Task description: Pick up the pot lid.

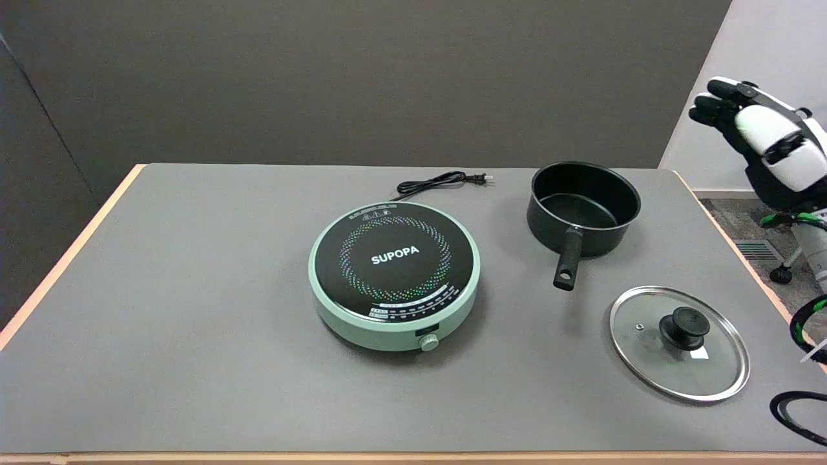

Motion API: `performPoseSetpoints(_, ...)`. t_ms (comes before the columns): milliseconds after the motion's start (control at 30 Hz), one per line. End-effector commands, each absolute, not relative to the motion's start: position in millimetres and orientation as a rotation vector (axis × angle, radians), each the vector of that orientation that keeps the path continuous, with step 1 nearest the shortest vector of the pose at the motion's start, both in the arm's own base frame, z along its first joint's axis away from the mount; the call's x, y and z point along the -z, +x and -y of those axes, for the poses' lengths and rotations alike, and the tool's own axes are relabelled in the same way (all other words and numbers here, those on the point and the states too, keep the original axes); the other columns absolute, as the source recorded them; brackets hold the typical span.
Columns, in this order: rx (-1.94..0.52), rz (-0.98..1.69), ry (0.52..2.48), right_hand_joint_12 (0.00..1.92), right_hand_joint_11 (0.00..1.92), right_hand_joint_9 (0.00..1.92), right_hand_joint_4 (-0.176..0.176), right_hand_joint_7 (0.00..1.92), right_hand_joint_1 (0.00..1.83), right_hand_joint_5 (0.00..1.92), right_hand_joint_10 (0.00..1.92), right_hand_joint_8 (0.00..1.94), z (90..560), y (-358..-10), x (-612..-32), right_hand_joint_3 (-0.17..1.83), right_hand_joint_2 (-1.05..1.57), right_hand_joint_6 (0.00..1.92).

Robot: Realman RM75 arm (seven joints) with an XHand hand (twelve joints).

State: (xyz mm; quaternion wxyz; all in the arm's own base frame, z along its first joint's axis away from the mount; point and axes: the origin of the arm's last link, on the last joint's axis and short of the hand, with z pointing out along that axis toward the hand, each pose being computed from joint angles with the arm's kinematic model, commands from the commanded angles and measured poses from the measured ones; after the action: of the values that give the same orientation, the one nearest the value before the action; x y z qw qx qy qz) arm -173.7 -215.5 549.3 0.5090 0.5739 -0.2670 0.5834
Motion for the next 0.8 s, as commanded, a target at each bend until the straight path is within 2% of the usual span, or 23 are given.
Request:
performPoseSetpoints(33,-0.812,0.318,1.432,0.58,0.33,0.62,0.054,0.70,0.62,0.60,0.40,0.23,219,-142,-535,0.84,0.62,0.29)
performPoseSetpoints(167,-0.799,0.294,1.430,0.69,0.36,0.65,0.065,0.73,0.62,0.61,0.46,0.23,205,-140,-526,0.85,0.60,0.31)
performPoseSetpoints(367,-0.696,0.277,1.387,0.83,0.41,0.72,0.062,0.78,0.64,0.66,0.54,0.30,182,-144,-515,0.77,0.63,0.35)
performPoseSetpoints(533,-0.658,0.282,1.322,0.85,0.42,0.73,0.059,0.79,0.65,0.66,0.55,0.30,152,-150,-509,0.77,0.63,0.36)
performPoseSetpoints(800,-0.731,0.230,1.339,0.85,0.41,0.72,0.056,0.77,0.63,0.65,0.54,0.30,116,-150,-494,0.76,0.62,0.35)
